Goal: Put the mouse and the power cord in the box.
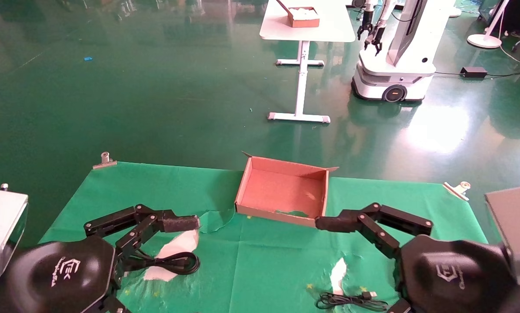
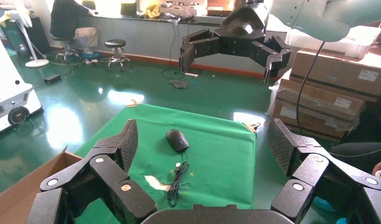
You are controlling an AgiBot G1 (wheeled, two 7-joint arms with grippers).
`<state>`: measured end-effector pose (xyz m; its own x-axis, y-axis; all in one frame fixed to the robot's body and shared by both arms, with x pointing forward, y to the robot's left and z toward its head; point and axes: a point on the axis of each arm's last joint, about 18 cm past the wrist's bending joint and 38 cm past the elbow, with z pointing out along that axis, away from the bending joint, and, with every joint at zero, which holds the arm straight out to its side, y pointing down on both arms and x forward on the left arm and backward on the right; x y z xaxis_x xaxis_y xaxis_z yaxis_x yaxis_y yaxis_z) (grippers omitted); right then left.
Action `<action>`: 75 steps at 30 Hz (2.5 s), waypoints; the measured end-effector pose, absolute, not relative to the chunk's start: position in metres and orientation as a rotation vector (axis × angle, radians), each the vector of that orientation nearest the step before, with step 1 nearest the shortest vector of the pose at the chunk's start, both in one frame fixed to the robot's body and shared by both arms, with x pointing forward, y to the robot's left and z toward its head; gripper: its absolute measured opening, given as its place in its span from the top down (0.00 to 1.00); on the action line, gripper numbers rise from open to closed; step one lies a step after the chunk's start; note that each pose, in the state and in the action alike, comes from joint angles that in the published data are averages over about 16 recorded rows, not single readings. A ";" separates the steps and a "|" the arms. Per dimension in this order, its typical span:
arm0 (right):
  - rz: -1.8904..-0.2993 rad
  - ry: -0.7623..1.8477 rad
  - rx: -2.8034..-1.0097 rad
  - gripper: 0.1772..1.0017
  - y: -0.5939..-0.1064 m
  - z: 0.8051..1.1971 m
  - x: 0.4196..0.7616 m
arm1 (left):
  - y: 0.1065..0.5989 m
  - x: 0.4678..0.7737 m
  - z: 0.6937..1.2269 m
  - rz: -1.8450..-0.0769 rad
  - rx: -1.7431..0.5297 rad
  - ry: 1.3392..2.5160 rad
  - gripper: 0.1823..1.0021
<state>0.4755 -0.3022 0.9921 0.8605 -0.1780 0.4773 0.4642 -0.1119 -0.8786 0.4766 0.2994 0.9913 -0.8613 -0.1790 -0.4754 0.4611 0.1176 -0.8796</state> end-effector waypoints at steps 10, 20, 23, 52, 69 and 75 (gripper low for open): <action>-0.552 -0.230 -1.595 0.00 -0.302 0.992 0.475 | 0.299 0.477 0.991 -1.794 0.273 1.930 0.00; -0.552 -0.230 -1.595 0.00 -0.302 0.992 0.475 | 0.299 0.477 0.991 -1.794 0.273 1.930 0.00; -0.552 -0.230 -1.595 0.00 -0.302 0.992 0.475 | 0.299 0.477 0.991 -1.794 0.273 1.930 0.00; -0.723 -0.155 -1.893 0.00 -0.319 0.939 0.505 | 0.292 0.569 0.914 -0.800 0.116 2.427 0.00; -0.804 -0.114 -1.912 0.00 -0.342 0.940 0.501 | 0.279 0.686 0.908 -0.123 -0.064 2.331 0.00; -0.820 -0.090 -1.917 0.00 -0.351 0.937 0.498 | 0.277 0.702 0.911 -0.078 -0.109 2.309 0.00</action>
